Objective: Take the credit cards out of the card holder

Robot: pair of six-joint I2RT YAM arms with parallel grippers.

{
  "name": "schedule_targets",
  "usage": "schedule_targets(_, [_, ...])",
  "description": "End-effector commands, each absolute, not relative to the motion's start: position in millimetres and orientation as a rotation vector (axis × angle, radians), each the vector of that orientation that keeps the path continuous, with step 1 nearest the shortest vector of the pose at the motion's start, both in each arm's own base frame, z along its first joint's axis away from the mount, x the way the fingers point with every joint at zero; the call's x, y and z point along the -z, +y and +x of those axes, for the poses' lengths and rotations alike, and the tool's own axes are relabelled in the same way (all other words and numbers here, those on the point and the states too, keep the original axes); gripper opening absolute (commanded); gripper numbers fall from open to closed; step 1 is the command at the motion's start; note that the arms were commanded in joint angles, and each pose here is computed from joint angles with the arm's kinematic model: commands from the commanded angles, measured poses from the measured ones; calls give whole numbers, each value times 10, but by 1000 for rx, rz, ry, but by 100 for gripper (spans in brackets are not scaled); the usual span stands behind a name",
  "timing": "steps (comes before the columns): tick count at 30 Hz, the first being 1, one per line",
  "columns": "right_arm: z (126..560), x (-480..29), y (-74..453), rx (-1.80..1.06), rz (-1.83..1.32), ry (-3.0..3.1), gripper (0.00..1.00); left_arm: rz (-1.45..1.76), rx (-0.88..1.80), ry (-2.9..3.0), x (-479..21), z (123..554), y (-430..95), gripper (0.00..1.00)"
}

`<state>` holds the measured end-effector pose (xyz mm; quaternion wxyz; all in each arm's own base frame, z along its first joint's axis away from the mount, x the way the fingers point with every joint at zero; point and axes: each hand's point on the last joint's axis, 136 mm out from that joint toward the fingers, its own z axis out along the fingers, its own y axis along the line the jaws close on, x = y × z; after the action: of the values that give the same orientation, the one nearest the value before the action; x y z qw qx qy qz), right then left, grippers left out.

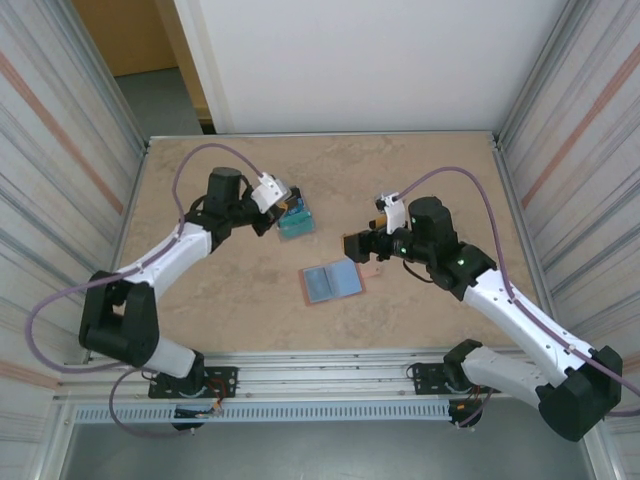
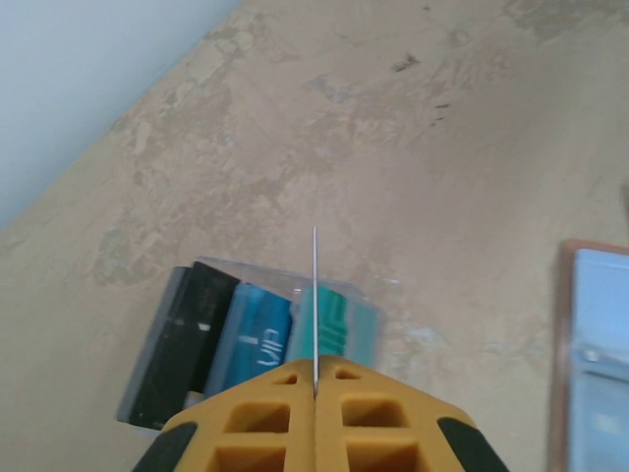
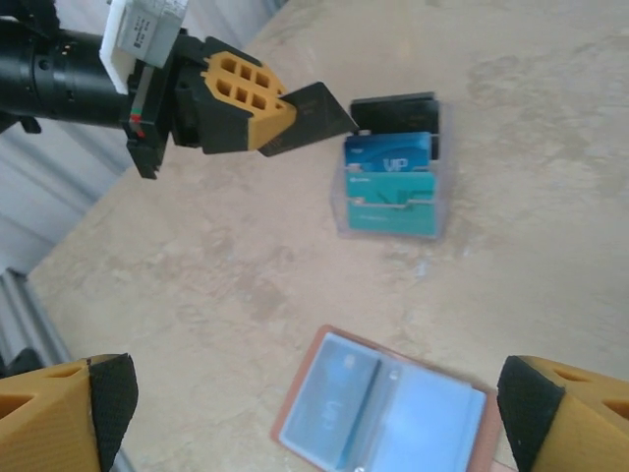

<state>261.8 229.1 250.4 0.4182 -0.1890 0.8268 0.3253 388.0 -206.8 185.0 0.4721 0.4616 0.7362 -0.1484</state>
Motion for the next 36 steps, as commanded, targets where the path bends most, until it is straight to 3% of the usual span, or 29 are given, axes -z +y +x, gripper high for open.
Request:
schedule_targets(1, [2711, -2445, 2127, -740, -352, 2104, 99, 1173, 343, 1676, -2007, 4093, -2073, 0])
schedule_targets(13, [2834, -2495, 1986, -655, -245, 2095, 99, 1259, 368, 1650, -1667, 4533, -2115, 0])
schedule_targets(36, [2824, -2599, 1946, -647, -239, 2065, 99, 1316, 403, 1718, -1295, 4717, -2040, 0])
